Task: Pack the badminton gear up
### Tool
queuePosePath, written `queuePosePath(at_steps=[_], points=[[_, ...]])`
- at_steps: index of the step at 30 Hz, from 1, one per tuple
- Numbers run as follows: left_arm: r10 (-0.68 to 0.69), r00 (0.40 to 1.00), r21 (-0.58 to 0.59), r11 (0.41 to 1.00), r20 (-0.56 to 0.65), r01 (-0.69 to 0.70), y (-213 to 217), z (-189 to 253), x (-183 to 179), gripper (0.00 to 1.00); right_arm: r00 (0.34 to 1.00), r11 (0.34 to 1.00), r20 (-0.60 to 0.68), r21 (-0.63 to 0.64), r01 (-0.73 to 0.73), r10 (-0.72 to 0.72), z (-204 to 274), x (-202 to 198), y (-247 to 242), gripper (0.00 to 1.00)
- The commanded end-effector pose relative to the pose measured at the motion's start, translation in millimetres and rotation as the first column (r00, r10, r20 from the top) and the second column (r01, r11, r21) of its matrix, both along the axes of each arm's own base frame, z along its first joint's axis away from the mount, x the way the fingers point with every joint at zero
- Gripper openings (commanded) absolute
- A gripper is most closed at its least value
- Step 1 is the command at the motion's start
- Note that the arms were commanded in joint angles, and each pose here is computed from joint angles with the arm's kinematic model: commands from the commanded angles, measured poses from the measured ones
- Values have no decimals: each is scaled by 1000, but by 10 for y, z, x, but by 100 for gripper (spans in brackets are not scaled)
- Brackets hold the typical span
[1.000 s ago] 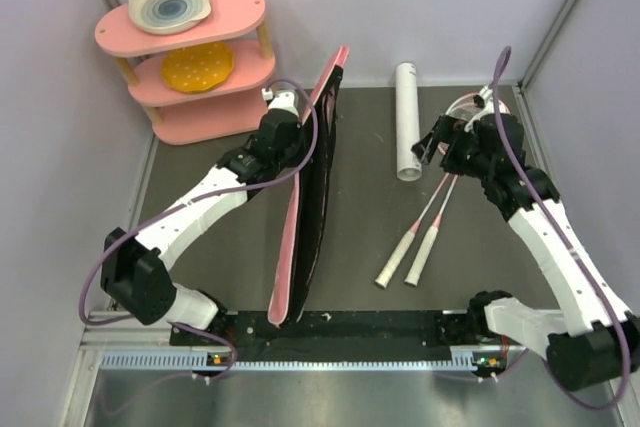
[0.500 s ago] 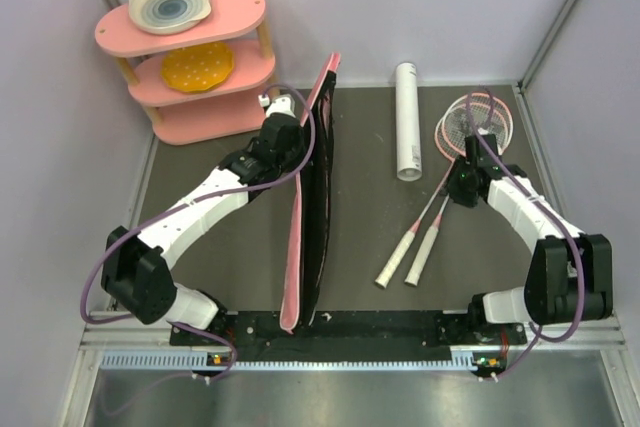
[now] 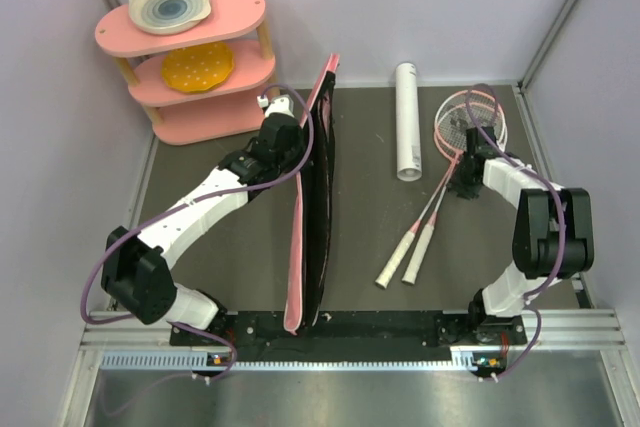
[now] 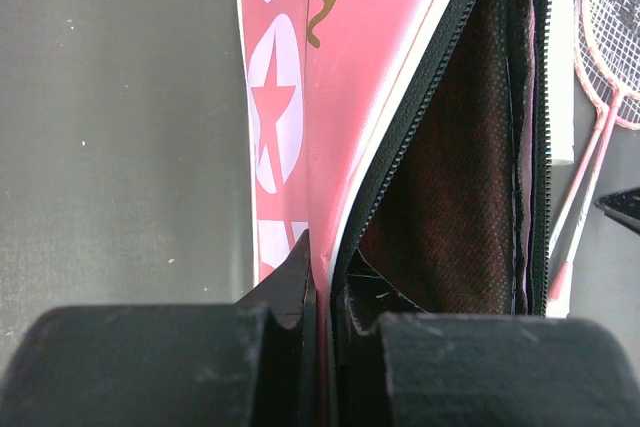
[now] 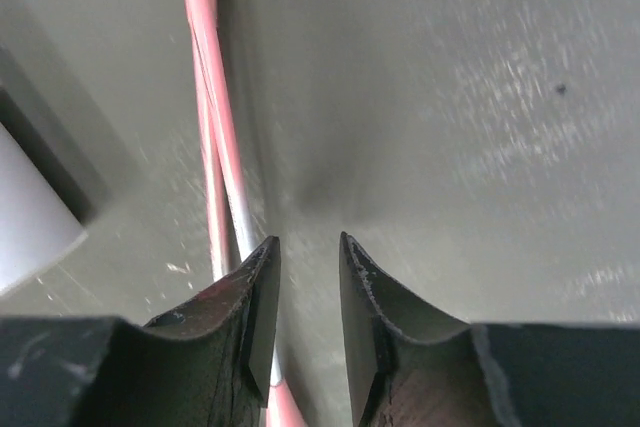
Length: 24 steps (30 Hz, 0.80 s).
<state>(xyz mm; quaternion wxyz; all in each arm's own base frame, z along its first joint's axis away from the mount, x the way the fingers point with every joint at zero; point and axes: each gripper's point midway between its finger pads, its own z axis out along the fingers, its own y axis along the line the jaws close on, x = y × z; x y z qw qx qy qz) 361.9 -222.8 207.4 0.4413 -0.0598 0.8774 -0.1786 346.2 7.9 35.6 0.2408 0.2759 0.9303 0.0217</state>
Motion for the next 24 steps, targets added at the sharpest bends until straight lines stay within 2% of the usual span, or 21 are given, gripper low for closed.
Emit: queuePosePath(at_steps=[1,6,14,18,24], points=[[10,999,-64,998,52,-6,-47,169,83,0,995,999,94,-26,28,-25,150,394,-70,29],[10,999,-59,998,52,-7,-37,158,95,0,995,999,94,-18,26,-25,139,487,-55,27],[14,999,-60,998,36,-11,-12,104,120,0,985,996,166,-78,53,-40,421,430,-181,31],[-11,1000,-92,996,11,12,-74,78,107,0,985,998,173,-62,18,-7,441,491,-129,30],[-5,1000,-76,997,6,6,-51,34,118,0,990,1000,137,-8,-27,28,276,569,-1,25]])
